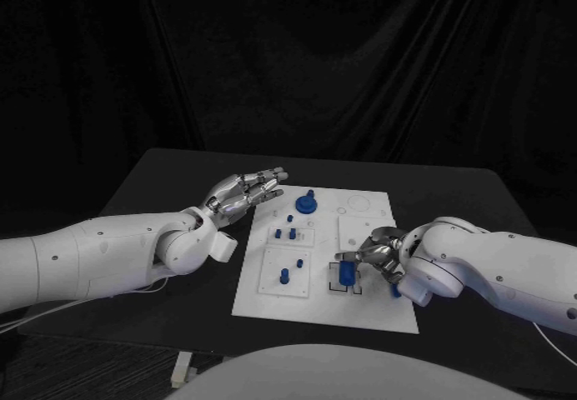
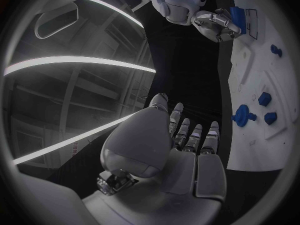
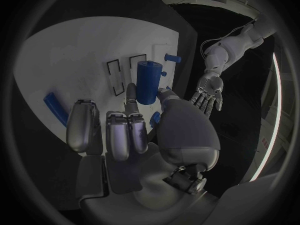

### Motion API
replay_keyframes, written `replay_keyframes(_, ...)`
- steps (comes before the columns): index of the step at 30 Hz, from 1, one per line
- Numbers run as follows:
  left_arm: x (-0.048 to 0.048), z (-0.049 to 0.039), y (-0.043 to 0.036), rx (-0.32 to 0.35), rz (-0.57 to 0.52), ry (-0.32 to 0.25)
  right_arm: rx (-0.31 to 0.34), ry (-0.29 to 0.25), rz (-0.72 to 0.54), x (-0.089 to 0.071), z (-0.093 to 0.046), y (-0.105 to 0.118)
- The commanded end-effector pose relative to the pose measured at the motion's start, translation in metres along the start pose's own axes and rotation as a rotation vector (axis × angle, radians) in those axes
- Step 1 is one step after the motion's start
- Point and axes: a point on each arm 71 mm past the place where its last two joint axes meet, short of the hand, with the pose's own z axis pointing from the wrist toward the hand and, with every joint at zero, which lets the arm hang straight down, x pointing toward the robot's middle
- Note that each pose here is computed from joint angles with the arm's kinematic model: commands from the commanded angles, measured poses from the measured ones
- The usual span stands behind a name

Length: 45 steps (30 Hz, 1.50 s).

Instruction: Assemble the parts on the task board

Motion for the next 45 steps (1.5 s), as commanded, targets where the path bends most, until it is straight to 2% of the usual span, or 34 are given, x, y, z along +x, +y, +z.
replay_keyframes(1, 0.0023, 0.0005, -0.0017, 0.031, -0.011, 0.013, 0.012, -0.026, -0.022, -0.0005, 0.0009, -0.0010)
replay_keyframes(26, 0.0027, 0.0006, -0.0008, 0.025, -0.014, 0.016, 0.007, 0.010, -0.109, 0.0068, 0.0040, 0.0032)
replay_keyframes(45, 0.0027, 0.0006, -0.0001, 0.018, -0.017, 0.020, 0.003, 0.006, -0.148, 0.0080, 0.0046, 0.0042)
